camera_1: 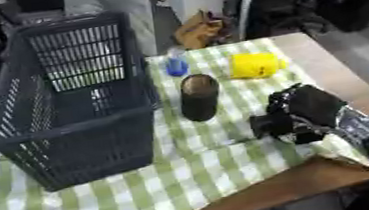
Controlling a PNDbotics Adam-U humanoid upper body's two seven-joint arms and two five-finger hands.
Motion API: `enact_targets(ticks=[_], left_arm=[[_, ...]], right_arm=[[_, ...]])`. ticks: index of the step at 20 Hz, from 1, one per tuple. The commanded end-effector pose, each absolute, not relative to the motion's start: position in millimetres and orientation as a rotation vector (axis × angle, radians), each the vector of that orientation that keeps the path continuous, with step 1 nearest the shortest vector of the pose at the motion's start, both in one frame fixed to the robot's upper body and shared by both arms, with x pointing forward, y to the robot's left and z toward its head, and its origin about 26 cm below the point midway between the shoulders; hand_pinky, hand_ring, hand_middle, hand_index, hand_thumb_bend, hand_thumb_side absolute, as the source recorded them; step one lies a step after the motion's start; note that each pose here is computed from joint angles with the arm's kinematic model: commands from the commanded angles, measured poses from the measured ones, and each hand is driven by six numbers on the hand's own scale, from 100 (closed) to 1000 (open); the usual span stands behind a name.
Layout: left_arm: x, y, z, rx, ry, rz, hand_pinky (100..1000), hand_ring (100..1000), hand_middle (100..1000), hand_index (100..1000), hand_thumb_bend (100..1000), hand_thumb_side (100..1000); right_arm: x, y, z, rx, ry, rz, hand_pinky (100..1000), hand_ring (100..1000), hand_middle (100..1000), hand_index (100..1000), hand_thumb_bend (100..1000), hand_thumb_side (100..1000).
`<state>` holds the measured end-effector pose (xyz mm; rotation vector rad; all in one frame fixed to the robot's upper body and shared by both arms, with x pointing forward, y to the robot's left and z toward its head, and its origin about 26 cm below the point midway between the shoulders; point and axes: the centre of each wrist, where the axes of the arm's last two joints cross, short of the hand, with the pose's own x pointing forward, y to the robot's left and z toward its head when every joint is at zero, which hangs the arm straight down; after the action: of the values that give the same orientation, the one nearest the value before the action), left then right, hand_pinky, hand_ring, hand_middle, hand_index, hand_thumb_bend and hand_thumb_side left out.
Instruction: Pick up objects on the table and place them in the box.
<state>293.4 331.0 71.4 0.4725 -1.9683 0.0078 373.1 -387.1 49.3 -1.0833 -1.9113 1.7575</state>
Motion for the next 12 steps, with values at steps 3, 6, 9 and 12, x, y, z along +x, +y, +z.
enact_targets(ticks=[3, 6, 9, 12], left_arm=[[295, 334, 80, 0.480, -1.994, -0.007, 387, 799, 736, 805, 442, 936], [295, 334, 79, 0.480, -1.994, -0.008, 387, 799, 736, 805, 444, 936], [295, 334, 79, 0.479, -1.992, -0.011, 387, 799, 736, 805, 443, 936], [294, 334, 78, 0.477, -1.988, -0.014, 387, 799, 736, 804, 444, 936]], right_arm=[[393, -385, 123, -1.206, -2.093, 1.700, 386, 396, 301, 350, 425, 155], [403, -379, 150, -1.217, -2.122, 1.707, 402, 406, 309, 357, 428, 158], [415, -374, 174, -1.168, -2.122, 1.739, 409, 411, 312, 357, 428, 164], [428, -363, 198, -1.127, -2.147, 1.760, 429, 426, 319, 361, 429, 169]])
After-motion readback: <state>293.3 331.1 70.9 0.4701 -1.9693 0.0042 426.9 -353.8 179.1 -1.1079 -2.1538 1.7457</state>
